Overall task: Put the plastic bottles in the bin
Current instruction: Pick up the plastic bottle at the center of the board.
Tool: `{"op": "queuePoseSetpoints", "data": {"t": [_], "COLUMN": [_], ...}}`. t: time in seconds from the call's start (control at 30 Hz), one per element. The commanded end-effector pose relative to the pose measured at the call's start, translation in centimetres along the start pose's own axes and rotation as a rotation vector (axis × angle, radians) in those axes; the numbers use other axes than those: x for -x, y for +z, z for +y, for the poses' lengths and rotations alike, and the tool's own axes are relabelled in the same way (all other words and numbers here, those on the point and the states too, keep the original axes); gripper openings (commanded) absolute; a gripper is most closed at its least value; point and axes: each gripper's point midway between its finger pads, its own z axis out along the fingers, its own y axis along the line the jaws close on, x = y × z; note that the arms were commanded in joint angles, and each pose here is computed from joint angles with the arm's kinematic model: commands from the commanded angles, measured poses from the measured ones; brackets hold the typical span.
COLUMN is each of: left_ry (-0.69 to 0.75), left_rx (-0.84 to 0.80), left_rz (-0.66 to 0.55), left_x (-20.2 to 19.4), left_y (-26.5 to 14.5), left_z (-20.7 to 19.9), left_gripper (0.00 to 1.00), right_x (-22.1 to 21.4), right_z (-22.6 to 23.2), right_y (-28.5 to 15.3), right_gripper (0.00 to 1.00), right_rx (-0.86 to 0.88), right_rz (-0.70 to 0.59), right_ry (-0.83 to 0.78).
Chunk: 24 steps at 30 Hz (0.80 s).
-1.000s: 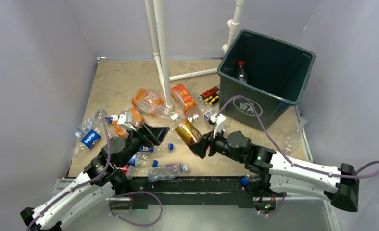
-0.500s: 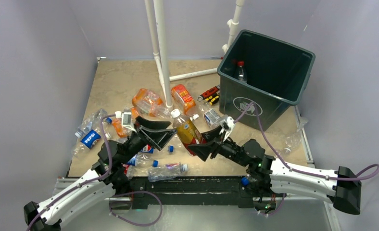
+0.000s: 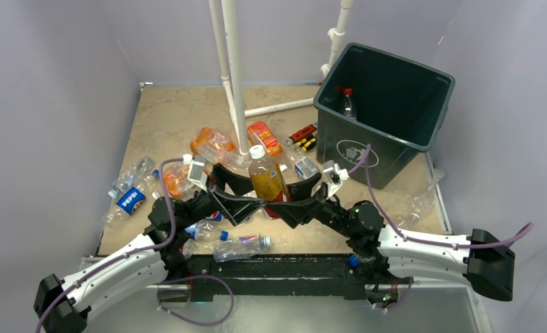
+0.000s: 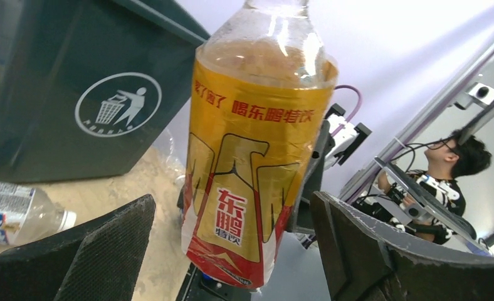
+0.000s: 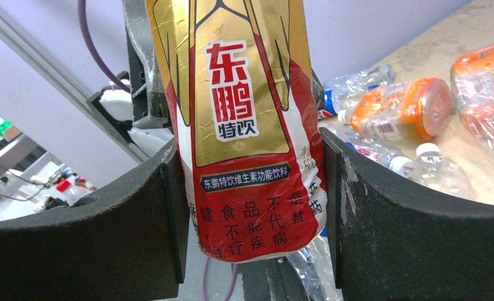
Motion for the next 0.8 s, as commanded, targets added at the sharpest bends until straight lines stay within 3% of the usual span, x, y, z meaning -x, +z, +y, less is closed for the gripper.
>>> {"op": "queuePoseSetpoints", "data": {"t": [0.0,0.47,0.63,0.77], "left_ry": [0.065,0.098,0.098,0.098], "left_rx": [-0.155,-0.238,-0.258,-0.264], "left_rz": [-0.07,-0.097,-0.081,-0.074], "left_x": [2.5,3.7,3.5,3.2], "left_y": [0.3,1.2,1.5,1.2], "left_z": [-3.8,-5.5,-5.8,-5.8], "left_gripper": [0.93,0.89,0.8,0.64], "right_x": [2.2,0.0,-0.6,-1.1], "right_z": [2.2,2.7,2.5,2.2], "right_y": [0.3,0.6,0.8,0.6], "right_gripper": [0.54,0.54,0.54,0.58], "right_rx": [0.088,0.134,0.125,0.108], "right_rz": [-0.097,-0.018,-0.001,0.023], "right_ry": [0.052,0.108,0.116,0.124]}}
